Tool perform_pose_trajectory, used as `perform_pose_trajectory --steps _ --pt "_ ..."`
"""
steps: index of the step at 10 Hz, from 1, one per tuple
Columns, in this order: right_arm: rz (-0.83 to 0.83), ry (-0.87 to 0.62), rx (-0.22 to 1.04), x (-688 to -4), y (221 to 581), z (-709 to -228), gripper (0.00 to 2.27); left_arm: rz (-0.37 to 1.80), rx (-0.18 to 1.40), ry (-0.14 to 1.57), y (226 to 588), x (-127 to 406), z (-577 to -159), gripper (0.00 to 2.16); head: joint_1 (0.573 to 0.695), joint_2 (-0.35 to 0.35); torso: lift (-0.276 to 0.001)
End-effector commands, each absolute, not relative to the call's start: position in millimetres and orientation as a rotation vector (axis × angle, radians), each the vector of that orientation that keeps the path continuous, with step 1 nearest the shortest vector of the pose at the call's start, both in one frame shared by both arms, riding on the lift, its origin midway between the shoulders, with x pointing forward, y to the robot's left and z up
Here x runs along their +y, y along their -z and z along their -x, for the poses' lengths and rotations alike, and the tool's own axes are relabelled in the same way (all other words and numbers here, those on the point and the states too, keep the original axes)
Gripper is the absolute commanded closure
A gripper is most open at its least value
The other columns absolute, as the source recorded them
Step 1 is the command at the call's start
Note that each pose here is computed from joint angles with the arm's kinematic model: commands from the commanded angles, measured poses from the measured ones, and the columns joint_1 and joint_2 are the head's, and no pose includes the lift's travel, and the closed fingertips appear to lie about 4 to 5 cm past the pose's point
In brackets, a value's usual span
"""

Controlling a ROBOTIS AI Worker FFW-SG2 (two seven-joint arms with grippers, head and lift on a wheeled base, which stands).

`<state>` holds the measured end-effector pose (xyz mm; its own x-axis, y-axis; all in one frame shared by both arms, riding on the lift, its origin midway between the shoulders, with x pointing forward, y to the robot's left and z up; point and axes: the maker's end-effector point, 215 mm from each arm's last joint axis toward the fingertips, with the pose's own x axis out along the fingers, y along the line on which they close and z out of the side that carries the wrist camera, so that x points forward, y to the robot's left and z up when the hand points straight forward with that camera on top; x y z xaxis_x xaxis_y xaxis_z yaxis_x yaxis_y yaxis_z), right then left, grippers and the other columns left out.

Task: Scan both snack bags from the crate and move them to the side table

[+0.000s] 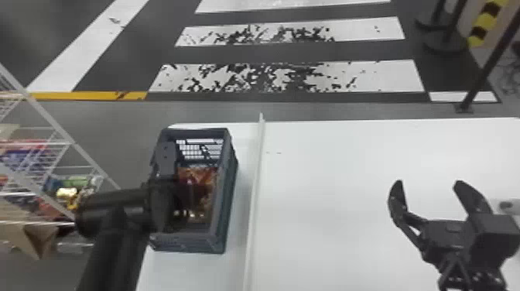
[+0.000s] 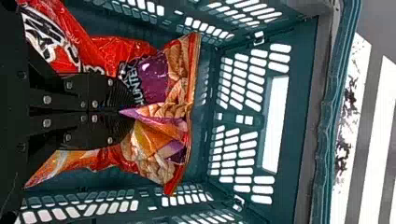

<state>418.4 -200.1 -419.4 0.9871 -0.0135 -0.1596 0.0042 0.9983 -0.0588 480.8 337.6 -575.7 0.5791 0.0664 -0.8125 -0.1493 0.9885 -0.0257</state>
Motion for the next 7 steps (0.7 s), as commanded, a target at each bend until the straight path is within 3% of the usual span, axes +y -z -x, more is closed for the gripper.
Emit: perform_pose_trajectory --steps 1,7 --pt "0.057 0.008 0.164 -200 421 -417 0.06 0.08 0.912 -0.137 562 339 -483 1.74 0.695 0.168 -0.029" --pt "0.053 0.011 0.161 -201 418 -415 0.06 0.088 0.782 -0.127 506 322 -494 1.74 0.695 0.166 -0.029"
